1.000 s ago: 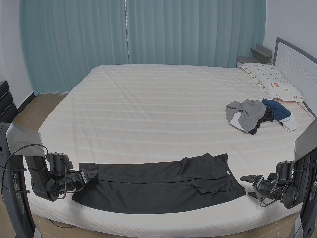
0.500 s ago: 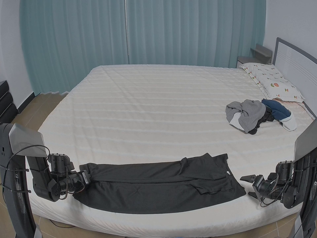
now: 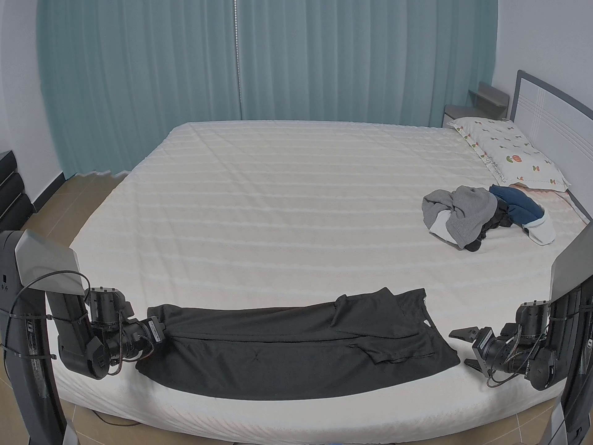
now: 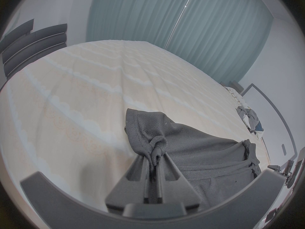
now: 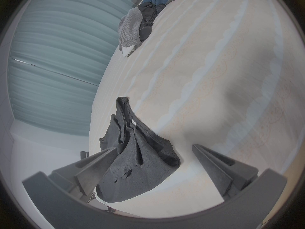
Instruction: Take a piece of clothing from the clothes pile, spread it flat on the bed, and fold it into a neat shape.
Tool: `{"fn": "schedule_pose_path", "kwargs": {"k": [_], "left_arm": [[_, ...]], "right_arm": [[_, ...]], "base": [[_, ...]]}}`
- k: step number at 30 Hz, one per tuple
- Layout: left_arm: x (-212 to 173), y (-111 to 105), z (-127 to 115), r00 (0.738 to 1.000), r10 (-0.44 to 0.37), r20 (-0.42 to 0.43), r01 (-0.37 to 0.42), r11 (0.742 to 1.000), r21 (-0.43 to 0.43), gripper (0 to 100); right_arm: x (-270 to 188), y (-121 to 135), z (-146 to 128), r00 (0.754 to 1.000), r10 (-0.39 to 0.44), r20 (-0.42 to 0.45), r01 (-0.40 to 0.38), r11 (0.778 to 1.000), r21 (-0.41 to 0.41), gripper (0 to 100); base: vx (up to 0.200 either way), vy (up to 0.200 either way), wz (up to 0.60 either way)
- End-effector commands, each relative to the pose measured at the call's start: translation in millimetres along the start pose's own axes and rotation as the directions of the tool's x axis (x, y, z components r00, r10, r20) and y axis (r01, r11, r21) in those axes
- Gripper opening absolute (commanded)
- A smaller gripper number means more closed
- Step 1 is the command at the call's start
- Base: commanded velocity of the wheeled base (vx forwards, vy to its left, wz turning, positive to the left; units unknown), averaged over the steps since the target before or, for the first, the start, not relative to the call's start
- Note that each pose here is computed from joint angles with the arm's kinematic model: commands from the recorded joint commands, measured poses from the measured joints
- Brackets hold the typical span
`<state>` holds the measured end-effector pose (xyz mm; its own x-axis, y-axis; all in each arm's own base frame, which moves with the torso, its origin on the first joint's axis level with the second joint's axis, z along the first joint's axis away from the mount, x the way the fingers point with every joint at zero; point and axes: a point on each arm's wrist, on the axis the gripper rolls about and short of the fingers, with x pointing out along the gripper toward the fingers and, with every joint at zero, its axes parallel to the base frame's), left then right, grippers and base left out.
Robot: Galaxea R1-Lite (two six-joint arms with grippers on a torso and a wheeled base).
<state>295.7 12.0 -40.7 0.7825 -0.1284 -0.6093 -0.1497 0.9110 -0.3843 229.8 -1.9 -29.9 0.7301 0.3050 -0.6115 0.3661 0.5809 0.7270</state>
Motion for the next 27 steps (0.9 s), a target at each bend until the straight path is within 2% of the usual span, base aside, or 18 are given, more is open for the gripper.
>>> {"fn": "schedule_pose_path", "kwargs": {"k": [1,5,11,17,27], "left_arm": [[-0.9,0.8,0.3,1.000,0.001,0.002,-0.001,1.000,-0.005,0],[0.0,0.5,1.5,1.000,0.001,0.007,-0.001,1.000,-0.005,0],[1.8,0.6,2.1,1.000,0.000,0.009,0.000,1.000,-0.006,0],[5.5,-0.5,6.5,1.000,-0.009,0.028,0.009,1.000,-0.004,0],[7.5,-3.7,13.1,0.998,-0.023,0.055,0.026,0.998,-0.056,0]], "right_arm": [[0.1,0.8,0.8,1.000,0.008,0.008,-0.008,1.000,-0.004,100],[0.3,1.0,1.0,1.000,0.009,0.008,-0.009,1.000,-0.004,100],[0.3,1.0,1.0,1.000,0.010,0.007,-0.010,1.000,-0.004,100],[0.6,1.1,1.2,1.000,0.011,0.008,-0.011,1.000,-0.005,100],[1.3,1.6,2.0,1.000,0.014,0.011,-0.014,1.000,-0.006,100]], "base": [[0.000,0.000,0.00],[0.000,0.000,0.00],[-0.200,0.000,0.00],[0.000,0.000,0.00],[0.000,0.000,0.00]]}}
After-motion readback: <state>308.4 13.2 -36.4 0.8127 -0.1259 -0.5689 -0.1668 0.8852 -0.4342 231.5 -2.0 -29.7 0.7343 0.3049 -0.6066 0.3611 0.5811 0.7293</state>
